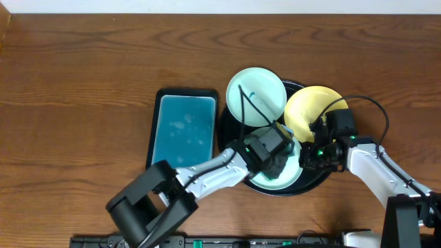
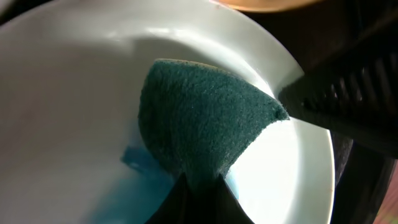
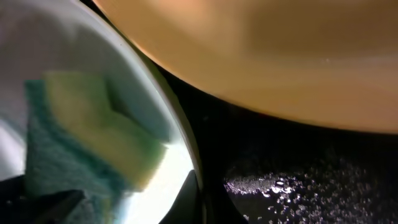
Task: Clean dirty plates on tray and stack at the side
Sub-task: 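Carry sponge with left gripper onto the light blue plate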
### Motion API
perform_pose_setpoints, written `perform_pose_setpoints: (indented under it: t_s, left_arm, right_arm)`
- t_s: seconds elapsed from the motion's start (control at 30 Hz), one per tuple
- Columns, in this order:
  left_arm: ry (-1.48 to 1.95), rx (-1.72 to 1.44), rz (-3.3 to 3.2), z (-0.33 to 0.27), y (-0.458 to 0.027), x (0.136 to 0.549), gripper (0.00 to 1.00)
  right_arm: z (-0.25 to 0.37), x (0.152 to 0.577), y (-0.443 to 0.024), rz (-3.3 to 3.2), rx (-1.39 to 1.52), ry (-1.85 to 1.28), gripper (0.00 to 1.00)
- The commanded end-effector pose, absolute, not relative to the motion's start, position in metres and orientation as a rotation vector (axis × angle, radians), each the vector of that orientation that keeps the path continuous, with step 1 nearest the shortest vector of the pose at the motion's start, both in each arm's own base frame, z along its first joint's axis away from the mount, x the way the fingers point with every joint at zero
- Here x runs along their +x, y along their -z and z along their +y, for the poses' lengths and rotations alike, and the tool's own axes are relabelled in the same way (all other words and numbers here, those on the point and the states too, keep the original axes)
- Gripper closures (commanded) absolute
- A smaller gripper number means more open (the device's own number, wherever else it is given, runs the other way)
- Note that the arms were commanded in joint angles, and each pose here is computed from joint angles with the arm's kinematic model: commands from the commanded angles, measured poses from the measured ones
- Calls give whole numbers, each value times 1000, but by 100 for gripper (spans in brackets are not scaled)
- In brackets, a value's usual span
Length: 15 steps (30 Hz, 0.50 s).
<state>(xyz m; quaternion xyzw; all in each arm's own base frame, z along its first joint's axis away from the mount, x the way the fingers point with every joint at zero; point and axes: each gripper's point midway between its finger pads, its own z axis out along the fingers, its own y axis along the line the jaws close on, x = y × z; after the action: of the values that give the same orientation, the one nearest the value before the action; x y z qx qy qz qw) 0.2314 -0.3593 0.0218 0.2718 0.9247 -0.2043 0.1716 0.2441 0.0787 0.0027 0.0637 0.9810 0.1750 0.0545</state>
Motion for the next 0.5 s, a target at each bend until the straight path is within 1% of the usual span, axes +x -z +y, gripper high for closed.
perform_pose_setpoints:
  t_s: [0.0,0.1,0.27,0.4,0.47]
  left_arm:
    - [565,801,2668,-363,-12,219,93]
    - [390,763,2679,-341,-4,230,92]
    - [58,609,2651,-288,-2,270,93]
    - [48,495,2672,-271,-3,288,93]
    - [86,450,2698,-270,-1,289,92]
  right_arm:
    - [80,241,0,2993,180,-533,99]
    - [80,241,0,2993,180,-533,99]
    - [80,241,0,2996,180,-533,99]
    - [80,240,0,2996,181,-532,99]
    - [80,240,0,2996,181,-532,99]
